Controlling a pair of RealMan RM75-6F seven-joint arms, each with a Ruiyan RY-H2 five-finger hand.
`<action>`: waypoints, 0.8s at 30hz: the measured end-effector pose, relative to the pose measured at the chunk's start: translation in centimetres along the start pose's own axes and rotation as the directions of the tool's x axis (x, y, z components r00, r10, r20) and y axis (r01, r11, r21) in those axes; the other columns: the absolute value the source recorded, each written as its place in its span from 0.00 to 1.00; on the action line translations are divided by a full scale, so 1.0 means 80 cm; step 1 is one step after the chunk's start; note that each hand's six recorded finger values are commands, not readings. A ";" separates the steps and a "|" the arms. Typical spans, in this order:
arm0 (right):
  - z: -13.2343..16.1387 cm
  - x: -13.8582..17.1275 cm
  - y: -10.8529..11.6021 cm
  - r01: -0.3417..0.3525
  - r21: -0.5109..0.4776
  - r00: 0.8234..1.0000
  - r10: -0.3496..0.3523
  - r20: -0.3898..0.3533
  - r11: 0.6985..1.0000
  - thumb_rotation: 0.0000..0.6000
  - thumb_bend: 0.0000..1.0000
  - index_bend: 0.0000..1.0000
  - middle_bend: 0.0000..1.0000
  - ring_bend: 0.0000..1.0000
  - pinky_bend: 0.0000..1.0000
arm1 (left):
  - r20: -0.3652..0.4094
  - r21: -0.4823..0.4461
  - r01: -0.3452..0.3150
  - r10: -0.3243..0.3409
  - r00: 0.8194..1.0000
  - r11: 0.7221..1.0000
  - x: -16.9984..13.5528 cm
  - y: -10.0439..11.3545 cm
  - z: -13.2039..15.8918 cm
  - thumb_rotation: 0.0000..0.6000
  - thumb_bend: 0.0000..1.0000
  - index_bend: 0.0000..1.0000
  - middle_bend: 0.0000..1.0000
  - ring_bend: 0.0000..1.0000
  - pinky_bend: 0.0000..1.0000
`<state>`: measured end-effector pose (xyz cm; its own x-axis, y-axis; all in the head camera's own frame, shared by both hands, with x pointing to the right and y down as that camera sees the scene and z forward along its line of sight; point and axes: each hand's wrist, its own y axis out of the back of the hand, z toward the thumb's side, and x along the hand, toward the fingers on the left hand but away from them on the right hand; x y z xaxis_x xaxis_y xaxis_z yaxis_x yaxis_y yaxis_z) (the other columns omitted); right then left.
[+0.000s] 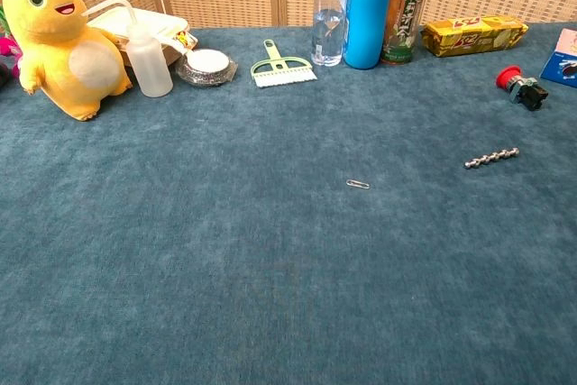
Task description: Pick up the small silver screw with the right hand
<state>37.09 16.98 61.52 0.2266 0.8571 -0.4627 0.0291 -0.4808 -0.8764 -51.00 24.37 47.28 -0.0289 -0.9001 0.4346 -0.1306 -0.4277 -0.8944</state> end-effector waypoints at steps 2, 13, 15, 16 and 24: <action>0.002 0.000 -0.001 -0.003 -0.006 1.000 0.003 -0.005 1.000 1.00 0.12 0.00 0.00 0.00 0.00 | 0.002 -0.002 -0.006 0.006 1.000 1.000 -0.002 0.002 0.000 1.00 0.36 0.00 0.00 0.00 0.05; 0.039 -0.030 -0.019 -0.128 -0.091 0.984 0.115 -0.135 0.988 1.00 0.17 0.17 0.00 0.00 0.00 | -0.006 -0.011 -0.012 0.012 1.000 1.000 0.000 0.005 -0.003 1.00 0.36 0.00 0.00 0.00 0.05; 0.047 -0.042 -0.021 -0.153 -0.084 0.978 0.138 -0.158 0.985 1.00 0.22 0.24 0.00 0.00 0.00 | -0.011 -0.013 -0.010 0.010 1.000 1.000 0.000 0.005 -0.004 1.00 0.36 0.00 0.00 0.00 0.05; 0.050 -0.048 -0.023 -0.164 -0.081 0.975 0.149 -0.166 0.983 1.00 0.23 0.25 0.01 0.00 0.00 | -0.013 -0.014 -0.010 0.010 1.000 1.000 0.000 0.005 -0.005 1.00 0.36 0.00 0.00 0.00 0.05; 0.067 -0.096 -0.051 -0.241 -0.031 0.955 0.232 -0.184 0.970 1.00 0.30 0.32 0.03 0.00 0.00 | -0.030 -0.020 -0.015 0.014 0.999 1.000 0.000 0.008 -0.012 1.00 0.36 0.00 0.00 0.00 0.05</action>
<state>29.97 13.36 67.95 0.4025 0.6733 -0.6202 0.0042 -0.6789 -0.7342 -52.05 24.20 46.79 -0.0610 -0.9033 0.4247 -0.1500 -0.4124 -0.8986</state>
